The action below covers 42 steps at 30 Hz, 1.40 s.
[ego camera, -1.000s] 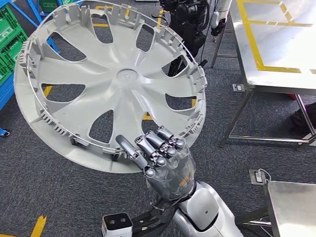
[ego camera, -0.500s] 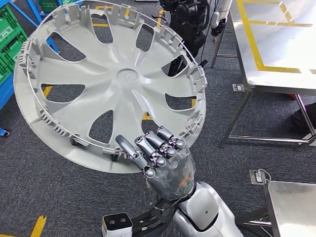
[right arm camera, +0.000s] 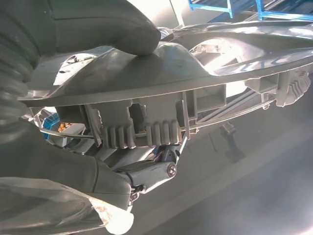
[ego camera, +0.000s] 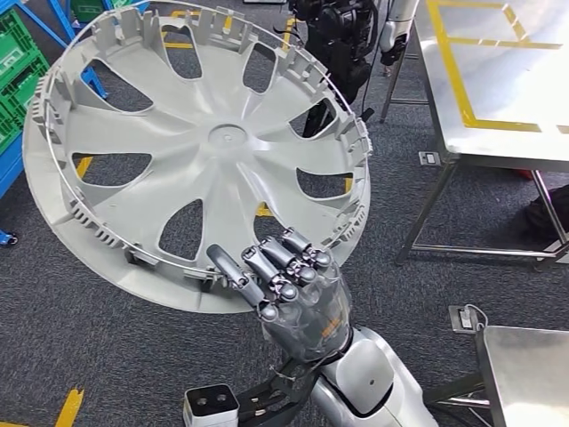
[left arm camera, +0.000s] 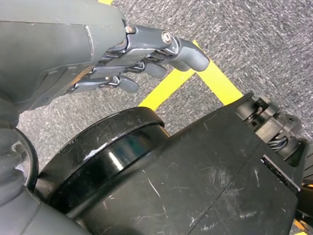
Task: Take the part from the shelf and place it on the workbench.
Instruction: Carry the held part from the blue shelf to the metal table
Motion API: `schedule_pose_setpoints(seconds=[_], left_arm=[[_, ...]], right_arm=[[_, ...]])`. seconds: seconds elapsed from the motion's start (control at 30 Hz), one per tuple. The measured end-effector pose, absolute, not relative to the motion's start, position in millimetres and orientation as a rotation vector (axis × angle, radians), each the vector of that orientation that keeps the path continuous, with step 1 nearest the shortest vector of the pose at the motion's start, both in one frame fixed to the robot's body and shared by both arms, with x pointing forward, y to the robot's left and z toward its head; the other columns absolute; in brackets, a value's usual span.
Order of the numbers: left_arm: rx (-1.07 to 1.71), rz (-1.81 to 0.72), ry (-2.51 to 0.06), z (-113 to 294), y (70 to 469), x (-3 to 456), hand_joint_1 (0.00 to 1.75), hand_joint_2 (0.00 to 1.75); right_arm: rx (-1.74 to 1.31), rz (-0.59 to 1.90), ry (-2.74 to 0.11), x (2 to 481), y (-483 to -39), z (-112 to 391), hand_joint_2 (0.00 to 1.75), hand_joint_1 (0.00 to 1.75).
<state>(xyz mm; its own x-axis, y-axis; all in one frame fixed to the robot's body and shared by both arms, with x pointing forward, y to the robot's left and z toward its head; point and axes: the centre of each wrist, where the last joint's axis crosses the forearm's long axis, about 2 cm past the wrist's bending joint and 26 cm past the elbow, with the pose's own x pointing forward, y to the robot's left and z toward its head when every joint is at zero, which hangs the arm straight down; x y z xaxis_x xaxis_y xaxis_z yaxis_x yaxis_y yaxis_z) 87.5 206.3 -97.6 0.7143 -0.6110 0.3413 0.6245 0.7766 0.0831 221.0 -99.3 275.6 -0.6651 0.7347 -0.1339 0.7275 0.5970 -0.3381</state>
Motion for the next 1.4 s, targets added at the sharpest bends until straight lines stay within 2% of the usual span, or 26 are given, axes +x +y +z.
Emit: schedule_pose_setpoints(seconds=[1.4], left_arm=[[-0.035,-0.679,-0.364,-97.4,205.3,87.8,0.0,1.75]], right_arm=[[-1.285,0.559,-2.78,221.9,-100.0,277.3,1.75,1.75]])
